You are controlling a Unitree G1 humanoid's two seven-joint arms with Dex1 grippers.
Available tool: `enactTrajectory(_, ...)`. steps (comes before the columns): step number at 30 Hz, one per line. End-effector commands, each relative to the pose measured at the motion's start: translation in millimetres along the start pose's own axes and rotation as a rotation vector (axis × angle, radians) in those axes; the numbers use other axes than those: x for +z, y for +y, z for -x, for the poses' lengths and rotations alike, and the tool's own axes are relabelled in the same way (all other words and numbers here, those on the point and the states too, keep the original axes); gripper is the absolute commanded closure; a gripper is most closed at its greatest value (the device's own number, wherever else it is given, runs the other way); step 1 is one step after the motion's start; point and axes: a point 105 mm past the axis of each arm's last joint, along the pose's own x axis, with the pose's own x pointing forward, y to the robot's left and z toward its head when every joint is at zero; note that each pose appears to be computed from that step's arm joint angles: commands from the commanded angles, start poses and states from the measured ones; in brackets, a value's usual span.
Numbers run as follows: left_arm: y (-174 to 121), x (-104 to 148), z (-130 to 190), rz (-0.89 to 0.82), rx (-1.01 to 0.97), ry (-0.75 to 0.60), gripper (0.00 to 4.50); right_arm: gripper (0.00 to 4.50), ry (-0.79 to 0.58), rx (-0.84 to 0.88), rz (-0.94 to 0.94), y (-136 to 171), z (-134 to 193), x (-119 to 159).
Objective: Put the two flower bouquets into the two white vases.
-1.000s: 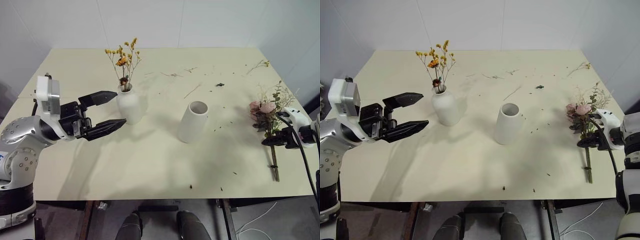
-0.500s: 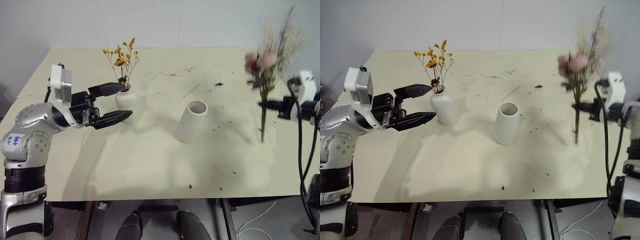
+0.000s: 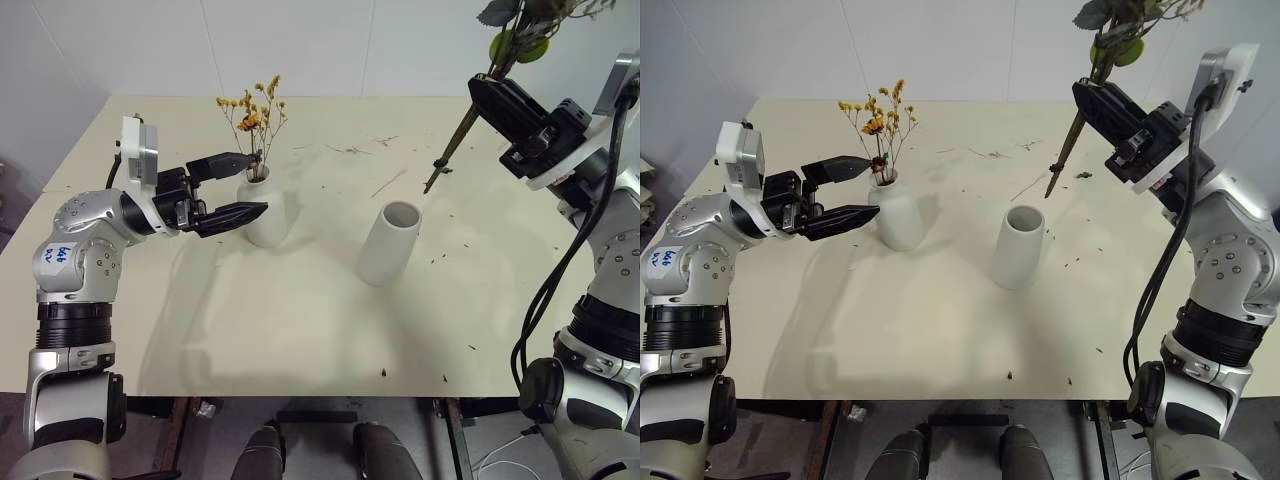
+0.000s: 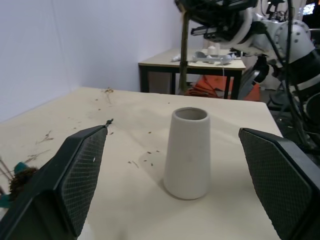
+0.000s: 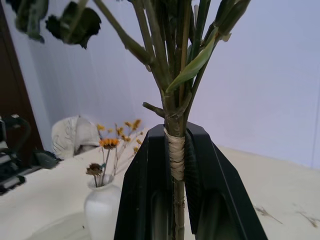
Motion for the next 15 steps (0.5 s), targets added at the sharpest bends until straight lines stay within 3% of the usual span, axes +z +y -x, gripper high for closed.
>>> enactTrajectory(1, 1, 6, 1, -0.038, 0.016, -0.016, 0.00, 4.46, -0.029, 0.067, 0.019, 16, -7, 3)
enactTrajectory(15, -1, 9, 11, -0.060, 0.080, -0.030, 0.00, 4.46, 0.043, 0.052, -0.021, 13, 6, -47)
